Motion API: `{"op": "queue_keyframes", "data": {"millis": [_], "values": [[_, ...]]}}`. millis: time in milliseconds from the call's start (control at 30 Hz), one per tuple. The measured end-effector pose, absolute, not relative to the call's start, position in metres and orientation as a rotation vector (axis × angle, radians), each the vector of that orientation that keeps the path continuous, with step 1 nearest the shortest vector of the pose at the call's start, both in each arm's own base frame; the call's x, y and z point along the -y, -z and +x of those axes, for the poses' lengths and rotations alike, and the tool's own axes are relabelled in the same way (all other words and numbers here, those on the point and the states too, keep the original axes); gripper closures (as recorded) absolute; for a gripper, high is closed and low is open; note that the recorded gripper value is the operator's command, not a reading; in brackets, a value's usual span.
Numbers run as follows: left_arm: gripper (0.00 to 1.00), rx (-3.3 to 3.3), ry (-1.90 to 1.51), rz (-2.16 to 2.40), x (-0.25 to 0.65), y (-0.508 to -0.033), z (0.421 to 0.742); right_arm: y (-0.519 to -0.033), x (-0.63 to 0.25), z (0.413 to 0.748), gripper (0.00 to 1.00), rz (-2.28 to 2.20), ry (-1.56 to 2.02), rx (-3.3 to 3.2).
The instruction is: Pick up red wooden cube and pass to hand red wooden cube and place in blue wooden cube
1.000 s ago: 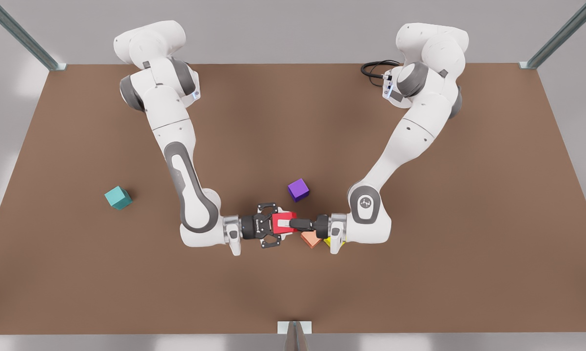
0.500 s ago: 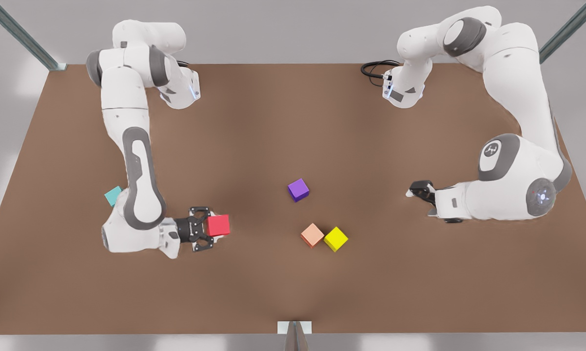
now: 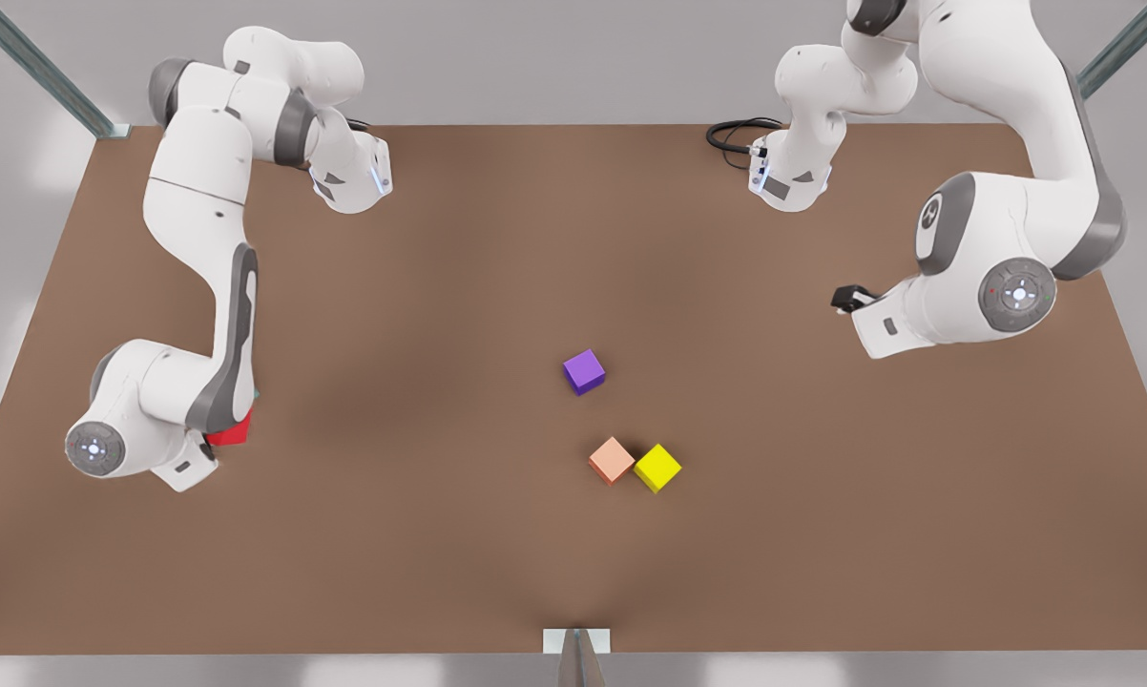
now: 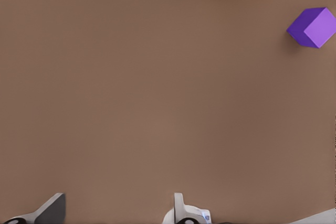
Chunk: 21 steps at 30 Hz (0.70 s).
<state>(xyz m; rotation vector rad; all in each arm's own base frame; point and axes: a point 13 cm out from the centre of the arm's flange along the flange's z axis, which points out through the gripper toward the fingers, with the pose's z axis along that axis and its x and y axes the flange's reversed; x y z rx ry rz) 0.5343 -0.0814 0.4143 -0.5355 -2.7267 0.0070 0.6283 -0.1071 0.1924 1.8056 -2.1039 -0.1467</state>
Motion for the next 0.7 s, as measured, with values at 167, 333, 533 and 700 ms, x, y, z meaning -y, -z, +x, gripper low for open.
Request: {"op": "queue_keyframes", "data": {"millis": [167, 333, 533, 700], "values": [[0.00, 2.737, -0.022, -0.473, 0.080, -0.414, 0.535, -0.171, 0.138, 0.626, 0.54, 1.755, -0.007, 2.201], [0.00, 2.725, -0.025, -0.420, 0.076, -0.412, 0.531, -0.161, 0.146, 0.614, 0.53, 1.729, -0.070, 2.288], [0.00, 2.715, -0.018, -0.386, 0.077, -0.408, 0.529, -0.147, 0.151, 0.567, 0.53, 1.664, -0.086, 2.344], [0.00, 2.707, -0.006, -0.372, 0.078, -0.410, 0.526, -0.137, 0.169, 0.539, 0.53, 1.595, -0.106, 2.377]]}}
